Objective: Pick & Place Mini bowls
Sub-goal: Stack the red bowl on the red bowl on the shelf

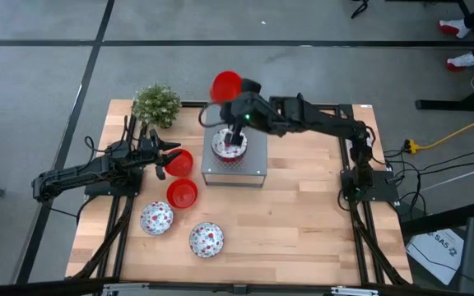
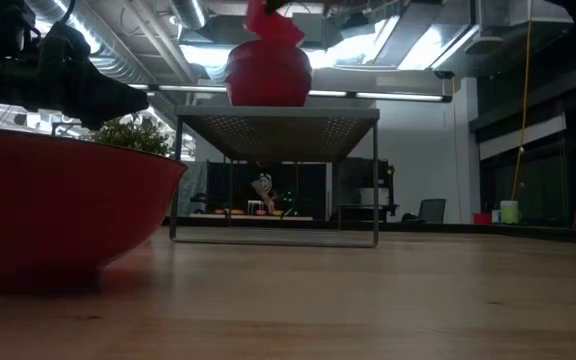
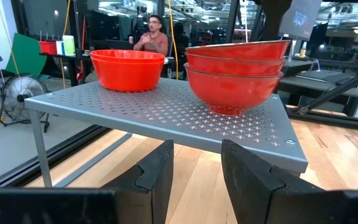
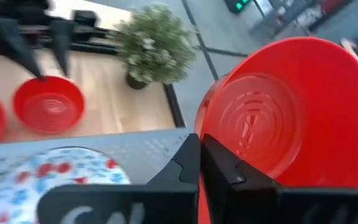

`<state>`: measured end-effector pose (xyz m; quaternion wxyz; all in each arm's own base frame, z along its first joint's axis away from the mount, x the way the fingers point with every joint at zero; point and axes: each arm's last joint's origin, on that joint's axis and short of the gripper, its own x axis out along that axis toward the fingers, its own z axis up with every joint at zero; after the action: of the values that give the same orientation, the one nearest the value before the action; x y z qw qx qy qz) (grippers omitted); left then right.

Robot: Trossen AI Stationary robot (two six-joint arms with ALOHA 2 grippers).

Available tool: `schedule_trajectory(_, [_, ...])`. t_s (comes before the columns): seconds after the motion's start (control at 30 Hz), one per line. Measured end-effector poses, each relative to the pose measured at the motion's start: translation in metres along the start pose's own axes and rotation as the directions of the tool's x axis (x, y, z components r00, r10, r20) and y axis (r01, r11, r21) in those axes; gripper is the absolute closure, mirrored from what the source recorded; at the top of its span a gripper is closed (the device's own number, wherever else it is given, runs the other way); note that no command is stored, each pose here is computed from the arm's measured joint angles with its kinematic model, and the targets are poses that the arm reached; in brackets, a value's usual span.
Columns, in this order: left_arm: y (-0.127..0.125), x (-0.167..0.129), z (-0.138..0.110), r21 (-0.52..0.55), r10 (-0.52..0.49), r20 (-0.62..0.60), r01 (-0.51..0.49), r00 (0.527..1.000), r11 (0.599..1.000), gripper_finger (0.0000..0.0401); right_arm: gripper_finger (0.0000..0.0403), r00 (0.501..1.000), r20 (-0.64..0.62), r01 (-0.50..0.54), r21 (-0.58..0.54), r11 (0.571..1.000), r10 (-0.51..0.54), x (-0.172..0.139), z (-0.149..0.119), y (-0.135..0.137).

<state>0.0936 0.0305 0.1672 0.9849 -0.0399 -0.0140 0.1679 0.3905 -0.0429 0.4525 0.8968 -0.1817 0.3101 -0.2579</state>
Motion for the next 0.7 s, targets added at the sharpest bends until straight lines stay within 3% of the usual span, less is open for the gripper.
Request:
schedule_trajectory(0.27, [0.0, 0.0, 0.0, 0.0, 0.0, 0.0, 0.0, 1.0, 1.0, 0.0271, 0.0397, 0.987, -0.159, 0.038, 0.065, 0.997, -0.027, 0.026, -0.022, -0.023])
schedule_trajectory(0.7, [0.0, 0.0, 0.0, 0.0, 0.0, 0.0, 0.0, 1.0, 1.0, 0.0271, 0.0397, 0.952, -0.29, -0.081, 0.079, 0.994, 0.1, 0.076, -0.061, -0.02])
